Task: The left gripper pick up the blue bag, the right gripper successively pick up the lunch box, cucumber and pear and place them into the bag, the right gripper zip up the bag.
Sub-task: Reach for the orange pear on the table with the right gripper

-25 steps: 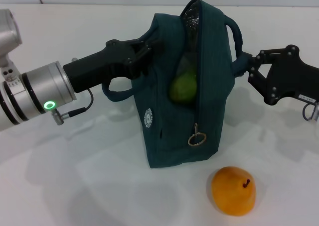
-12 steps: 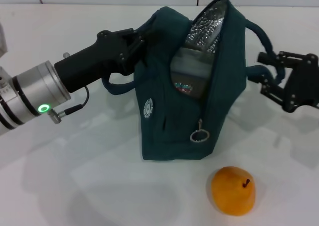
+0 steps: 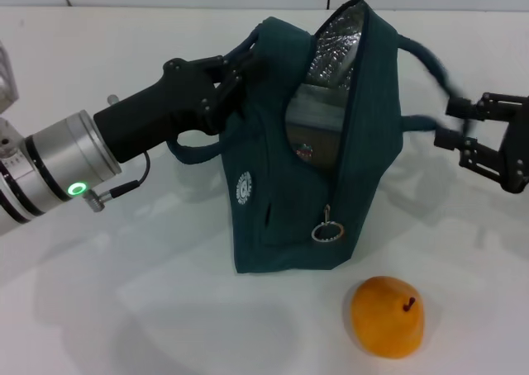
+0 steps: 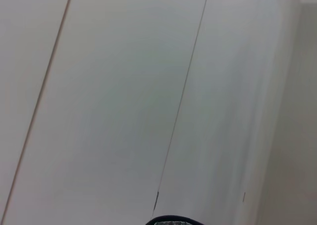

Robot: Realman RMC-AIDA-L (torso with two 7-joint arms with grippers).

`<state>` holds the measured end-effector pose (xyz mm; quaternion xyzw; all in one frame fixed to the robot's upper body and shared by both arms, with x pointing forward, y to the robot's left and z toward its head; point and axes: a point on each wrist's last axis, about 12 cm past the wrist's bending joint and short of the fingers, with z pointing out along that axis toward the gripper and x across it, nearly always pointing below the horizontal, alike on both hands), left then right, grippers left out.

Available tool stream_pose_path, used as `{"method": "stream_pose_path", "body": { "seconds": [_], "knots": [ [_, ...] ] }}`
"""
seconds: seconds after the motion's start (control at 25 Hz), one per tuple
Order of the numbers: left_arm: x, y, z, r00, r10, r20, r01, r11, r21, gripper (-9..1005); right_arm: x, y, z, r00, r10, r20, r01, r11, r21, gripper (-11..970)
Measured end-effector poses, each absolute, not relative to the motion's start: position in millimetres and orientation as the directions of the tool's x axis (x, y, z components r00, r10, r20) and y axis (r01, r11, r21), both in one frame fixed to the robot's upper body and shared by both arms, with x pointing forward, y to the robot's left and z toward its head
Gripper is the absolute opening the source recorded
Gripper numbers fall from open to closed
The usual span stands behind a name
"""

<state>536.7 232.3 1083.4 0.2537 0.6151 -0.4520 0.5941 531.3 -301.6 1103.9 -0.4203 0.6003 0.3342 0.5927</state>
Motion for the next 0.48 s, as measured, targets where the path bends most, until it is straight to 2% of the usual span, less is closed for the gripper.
{"method": "stream_pose_path", "body": {
  "seconds": [0.24, 0.48],
  "knots": [
    [535, 232, 1080, -0.17, -0.223, -0.96, 0.846, 0.467, -0.259, 36, 531, -311, 1111, 0.06, -0.13, -0.99, -0.907, 0.407, -0.109, 381],
    [535, 231, 1079, -0.17, -0.223, -0.96, 0.846, 0.466, -0.258, 36, 518, -315, 1115, 0.074, -0.128, -0.989, -0.947, 0.303, -0.11, 380]
  ]
}}
